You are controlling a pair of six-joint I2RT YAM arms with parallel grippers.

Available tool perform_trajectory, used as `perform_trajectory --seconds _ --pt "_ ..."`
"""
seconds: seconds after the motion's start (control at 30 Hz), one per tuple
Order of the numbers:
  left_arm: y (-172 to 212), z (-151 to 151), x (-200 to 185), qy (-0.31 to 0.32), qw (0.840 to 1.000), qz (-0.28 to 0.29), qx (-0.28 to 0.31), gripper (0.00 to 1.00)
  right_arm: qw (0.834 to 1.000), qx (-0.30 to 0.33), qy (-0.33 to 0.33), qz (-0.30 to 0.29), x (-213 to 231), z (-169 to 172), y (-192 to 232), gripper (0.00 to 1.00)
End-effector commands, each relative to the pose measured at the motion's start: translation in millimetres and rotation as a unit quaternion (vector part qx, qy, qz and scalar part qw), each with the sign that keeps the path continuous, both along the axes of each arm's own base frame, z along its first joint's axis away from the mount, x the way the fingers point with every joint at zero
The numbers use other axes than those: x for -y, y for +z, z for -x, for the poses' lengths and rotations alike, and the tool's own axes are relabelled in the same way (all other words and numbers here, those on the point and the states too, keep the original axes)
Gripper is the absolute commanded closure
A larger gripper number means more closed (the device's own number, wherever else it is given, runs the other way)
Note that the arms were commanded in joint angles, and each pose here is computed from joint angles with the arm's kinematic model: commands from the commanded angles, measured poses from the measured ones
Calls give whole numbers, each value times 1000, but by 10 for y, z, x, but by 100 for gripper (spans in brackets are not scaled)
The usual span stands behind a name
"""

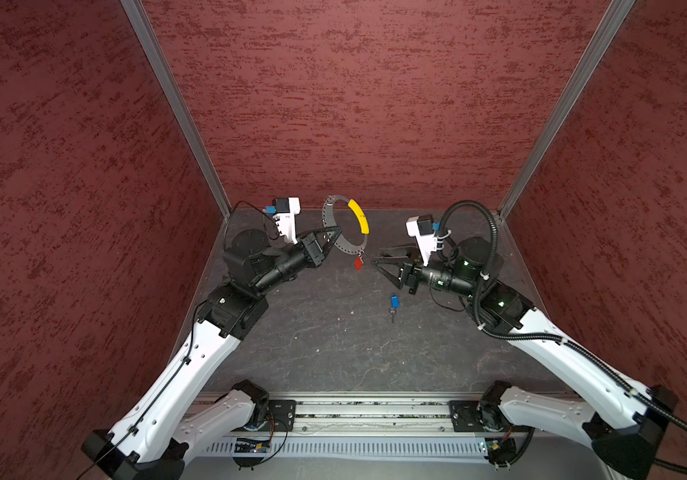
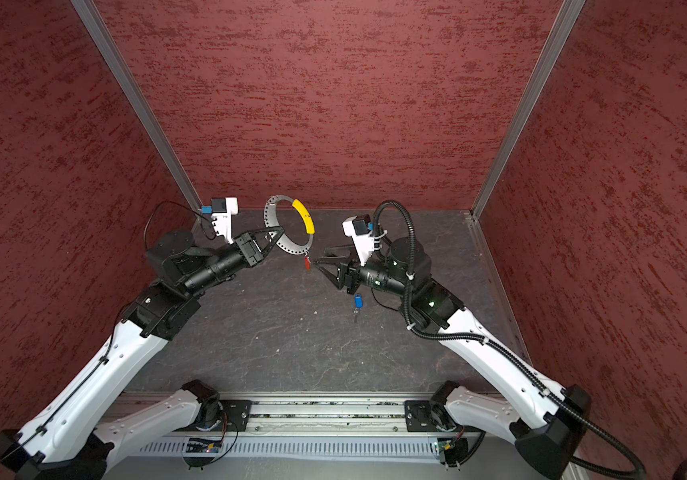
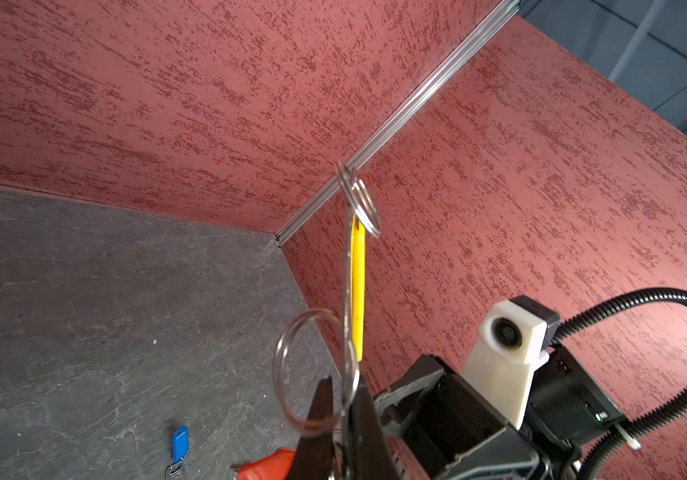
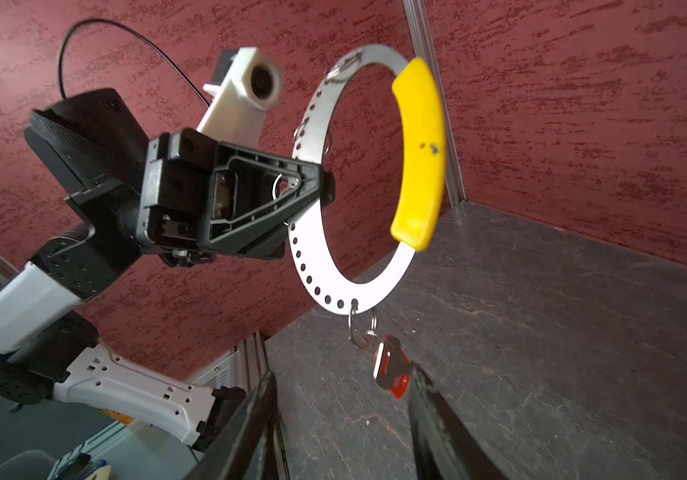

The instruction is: Remove the keys from the keyring

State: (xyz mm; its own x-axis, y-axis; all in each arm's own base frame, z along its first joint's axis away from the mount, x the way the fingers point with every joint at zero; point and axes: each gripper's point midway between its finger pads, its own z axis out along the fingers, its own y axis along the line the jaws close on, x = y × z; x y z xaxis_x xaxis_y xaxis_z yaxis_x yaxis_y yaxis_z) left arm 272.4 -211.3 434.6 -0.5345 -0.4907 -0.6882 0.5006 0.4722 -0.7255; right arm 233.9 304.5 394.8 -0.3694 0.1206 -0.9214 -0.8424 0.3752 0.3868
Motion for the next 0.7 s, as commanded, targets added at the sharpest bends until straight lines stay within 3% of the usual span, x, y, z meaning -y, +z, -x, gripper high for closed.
perform_trajectory --seconds 0.0,0.47,0.67 --pt "174 -5 -29 23 1000 1 18 100 999 37 -38 8 -30 -84 61 50" --pt "192 65 39 8 1000 -3 26 100 995 81 -58 21 -115 -179 201 62" --pt "179 71 45 7 1000 -4 26 100 995 87 -45 23 -167 -154 223 74"
